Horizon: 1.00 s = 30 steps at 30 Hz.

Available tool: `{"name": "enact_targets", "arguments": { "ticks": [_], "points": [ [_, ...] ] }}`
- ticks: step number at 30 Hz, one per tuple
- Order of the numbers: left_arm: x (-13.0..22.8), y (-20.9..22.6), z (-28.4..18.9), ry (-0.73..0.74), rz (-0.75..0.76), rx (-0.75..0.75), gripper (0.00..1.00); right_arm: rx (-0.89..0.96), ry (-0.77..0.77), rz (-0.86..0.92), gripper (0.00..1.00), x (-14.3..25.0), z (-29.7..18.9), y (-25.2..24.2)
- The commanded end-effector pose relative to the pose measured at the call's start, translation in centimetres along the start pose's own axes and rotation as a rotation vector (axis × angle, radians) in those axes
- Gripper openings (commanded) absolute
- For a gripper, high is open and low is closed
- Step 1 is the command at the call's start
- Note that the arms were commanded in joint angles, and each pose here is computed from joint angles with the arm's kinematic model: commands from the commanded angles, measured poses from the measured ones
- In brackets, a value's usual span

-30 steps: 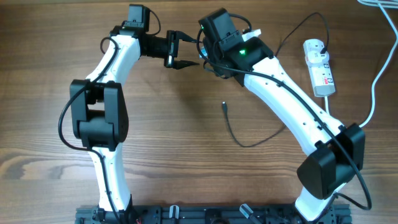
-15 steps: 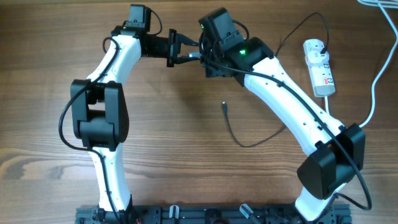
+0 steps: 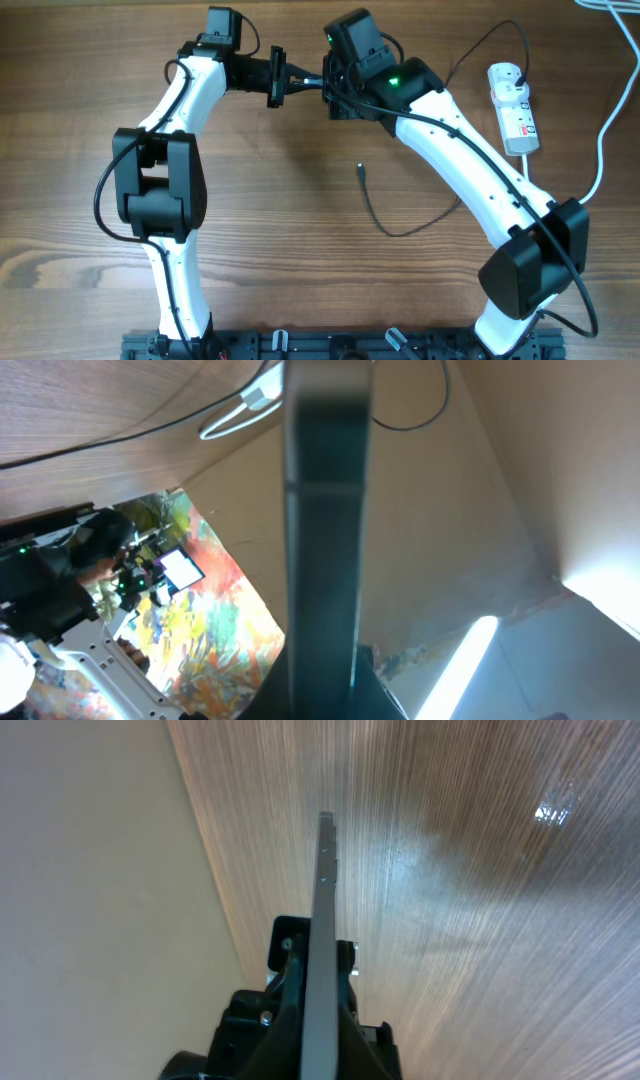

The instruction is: Plug charger to phone and switch on socket

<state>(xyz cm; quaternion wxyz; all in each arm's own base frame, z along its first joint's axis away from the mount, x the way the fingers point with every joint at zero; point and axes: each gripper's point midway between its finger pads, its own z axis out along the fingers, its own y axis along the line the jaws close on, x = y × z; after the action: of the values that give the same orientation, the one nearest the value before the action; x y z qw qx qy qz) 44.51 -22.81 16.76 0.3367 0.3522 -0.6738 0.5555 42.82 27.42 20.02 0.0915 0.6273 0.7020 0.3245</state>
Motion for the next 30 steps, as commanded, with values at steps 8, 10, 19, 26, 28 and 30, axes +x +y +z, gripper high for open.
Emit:
{"name": "enact_targets", "arguments": {
  "ticks": [8, 10, 19, 26, 28, 30],
  "points": [
    [0.9, -1.8, -0.4, -0.044, 0.123, 0.023, 0.04, -0.095, 0.084, -0.539, 0.45, 2.5, -4.5, 1.7],
    [-1.4, -1.8, -0.7, -0.177, 0.198, 0.007, 0.04, -0.178, 0.073, -0.729, 0.49, 2.5, -7.9, 3.1],
    [-1.4, -1.9, -0.5, -0.218, 0.798, -0.071, 0.04, 0.112, 0.027, -1.497, 1.00, -5.2, -13.6, -2.8],
    [1.0, -1.4, -2.1, -0.474, 1.054, -0.312, 0.04, 0.351, 0.122, -1.530, 0.91, -8.3, -9.8, -9.4],
    [2.0, -1.7, -2.0, -0.471, 1.106, -0.316, 0.04, 0.354, 0.130, -1.538, 0.91, -8.6, -8.5, -10.2],
    [2.4, -1.4, -2.3, -0.467, 1.092, -0.319, 0.04, 0.355, 0.140, -1.531, 0.92, -9.1, -6.7, -11.5]
  ]
}}
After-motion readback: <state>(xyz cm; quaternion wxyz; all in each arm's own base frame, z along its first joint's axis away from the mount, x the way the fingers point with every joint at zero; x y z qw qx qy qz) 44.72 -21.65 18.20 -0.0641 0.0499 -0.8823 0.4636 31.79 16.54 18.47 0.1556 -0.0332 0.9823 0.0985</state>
